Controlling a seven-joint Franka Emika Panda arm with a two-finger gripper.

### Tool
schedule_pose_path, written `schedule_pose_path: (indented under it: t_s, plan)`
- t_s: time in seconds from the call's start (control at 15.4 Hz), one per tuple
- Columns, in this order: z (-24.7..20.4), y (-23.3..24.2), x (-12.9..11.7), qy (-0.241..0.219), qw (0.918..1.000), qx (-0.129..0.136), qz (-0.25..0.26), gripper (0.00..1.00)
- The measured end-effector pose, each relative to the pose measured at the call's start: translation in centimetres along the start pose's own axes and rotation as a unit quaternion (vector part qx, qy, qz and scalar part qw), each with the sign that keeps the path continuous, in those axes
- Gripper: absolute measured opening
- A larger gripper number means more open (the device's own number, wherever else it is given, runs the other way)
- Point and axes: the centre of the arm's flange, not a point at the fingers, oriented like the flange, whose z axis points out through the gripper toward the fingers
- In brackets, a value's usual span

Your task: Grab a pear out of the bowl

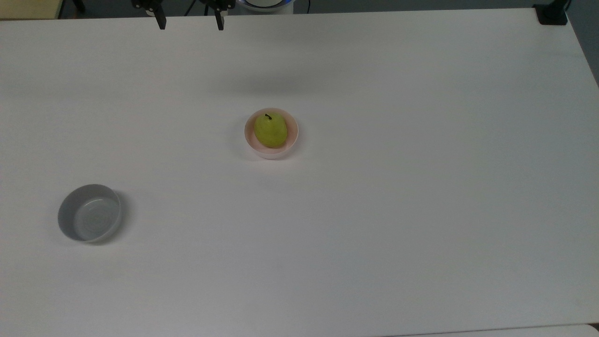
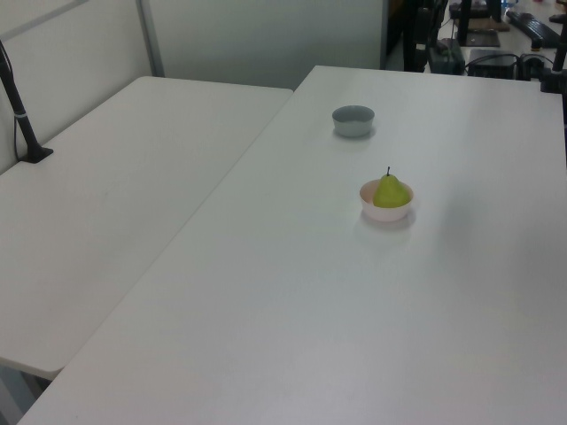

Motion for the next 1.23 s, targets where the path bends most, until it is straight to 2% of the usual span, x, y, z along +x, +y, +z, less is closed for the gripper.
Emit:
schedule_pose_path:
  t_s: [0.91, 1.04, 1.23]
  plan:
    - [0.08, -0.19, 0.05, -0.001, 1.0, 0.0, -0.004, 1.0]
    - [0.14, -0.19, 0.04, -0.001, 0.9993, 0.0, -0.037, 1.0]
    - [0.69, -0.19, -0.16, -0.014, 0.9932, 0.003, -0.115, 1.0]
